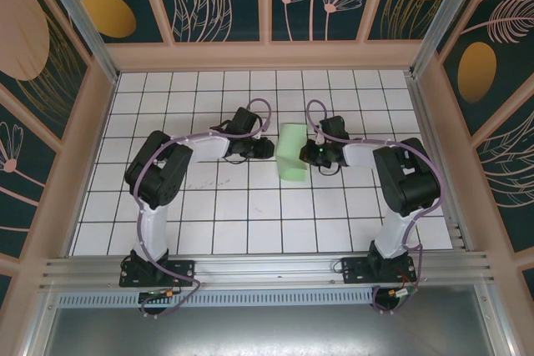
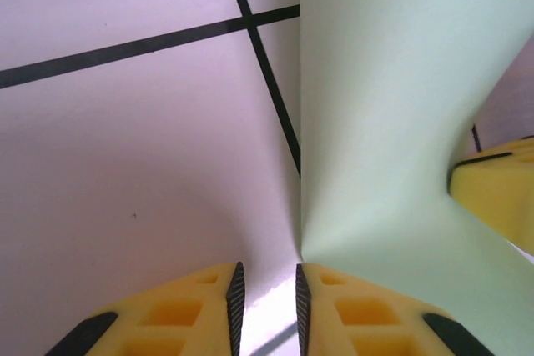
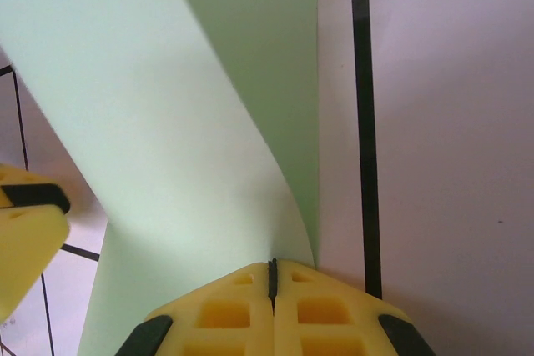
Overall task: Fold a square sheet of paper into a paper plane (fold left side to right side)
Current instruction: First fold the square sheet of paper in half at the center of the table, then hold the square sheet of paper at the center of the table.
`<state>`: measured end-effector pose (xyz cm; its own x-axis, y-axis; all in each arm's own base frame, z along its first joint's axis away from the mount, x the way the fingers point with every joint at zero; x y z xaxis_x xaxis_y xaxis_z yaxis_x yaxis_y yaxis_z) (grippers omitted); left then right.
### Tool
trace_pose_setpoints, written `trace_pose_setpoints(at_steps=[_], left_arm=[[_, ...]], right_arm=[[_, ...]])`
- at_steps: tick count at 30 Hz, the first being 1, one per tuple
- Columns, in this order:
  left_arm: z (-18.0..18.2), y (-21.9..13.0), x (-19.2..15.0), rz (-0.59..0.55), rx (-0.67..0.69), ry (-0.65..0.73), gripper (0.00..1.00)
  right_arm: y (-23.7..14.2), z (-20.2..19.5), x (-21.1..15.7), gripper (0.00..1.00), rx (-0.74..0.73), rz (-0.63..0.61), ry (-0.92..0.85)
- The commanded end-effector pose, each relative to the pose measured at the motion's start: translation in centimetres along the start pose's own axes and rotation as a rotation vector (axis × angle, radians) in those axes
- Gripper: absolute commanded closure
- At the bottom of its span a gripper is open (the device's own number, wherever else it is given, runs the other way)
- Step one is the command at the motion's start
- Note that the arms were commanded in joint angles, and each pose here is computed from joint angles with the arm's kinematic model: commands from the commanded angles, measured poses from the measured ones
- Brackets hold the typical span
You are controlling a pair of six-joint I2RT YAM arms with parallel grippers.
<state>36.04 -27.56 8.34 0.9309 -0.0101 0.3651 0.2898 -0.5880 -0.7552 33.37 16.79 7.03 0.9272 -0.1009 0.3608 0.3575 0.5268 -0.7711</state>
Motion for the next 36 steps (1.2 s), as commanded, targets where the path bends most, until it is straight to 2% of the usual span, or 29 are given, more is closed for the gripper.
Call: trace_pose_setpoints(at_steps=[1, 6, 15, 28, 36], left_arm=[[-3.4, -1.8, 1.2, -0.080, -0.115, 0.055, 0.74], [-5.2, -0.5, 0.8, -0.050, -0.178, 0.076, 0.74], [-5.2, 2.6, 0.4, 0.003, -0.159, 0.072, 0.75], [-2.9, 4.2, -2.3, 0.077, -0.096, 0.055, 0.75], [-1.6, 4.9, -3.4, 0.108, -0.051, 0.042, 0.75]], right_arm=[[1.1, -2.4, -3.3, 1.00, -0.125, 0.134, 0.041], [1.1, -2.2, -3.3, 1.00, -0.124, 0.132, 0.038], [1.2, -1.8, -3.2, 1.00, -0.118, 0.133, 0.030], [1.1, -1.5, -2.9, 1.00, -0.107, 0.128, 0.021], [0.0, 0.3, -1.0, 0.99, -0.041, 0.059, -0.025]])
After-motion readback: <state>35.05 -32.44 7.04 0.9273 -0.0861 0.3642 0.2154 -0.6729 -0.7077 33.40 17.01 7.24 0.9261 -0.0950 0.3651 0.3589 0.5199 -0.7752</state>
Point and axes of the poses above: each hand's point on the last joint's axis, 136 mm out from that joint toward the fingers, its own y axis out along the fingers, its own z axis along the line the jaws close on, x = y × z, the point moved 7 cm from there along -y, back along the fingers, and after that the axes turned 7 degrees about -y, right-handed, at the moved point
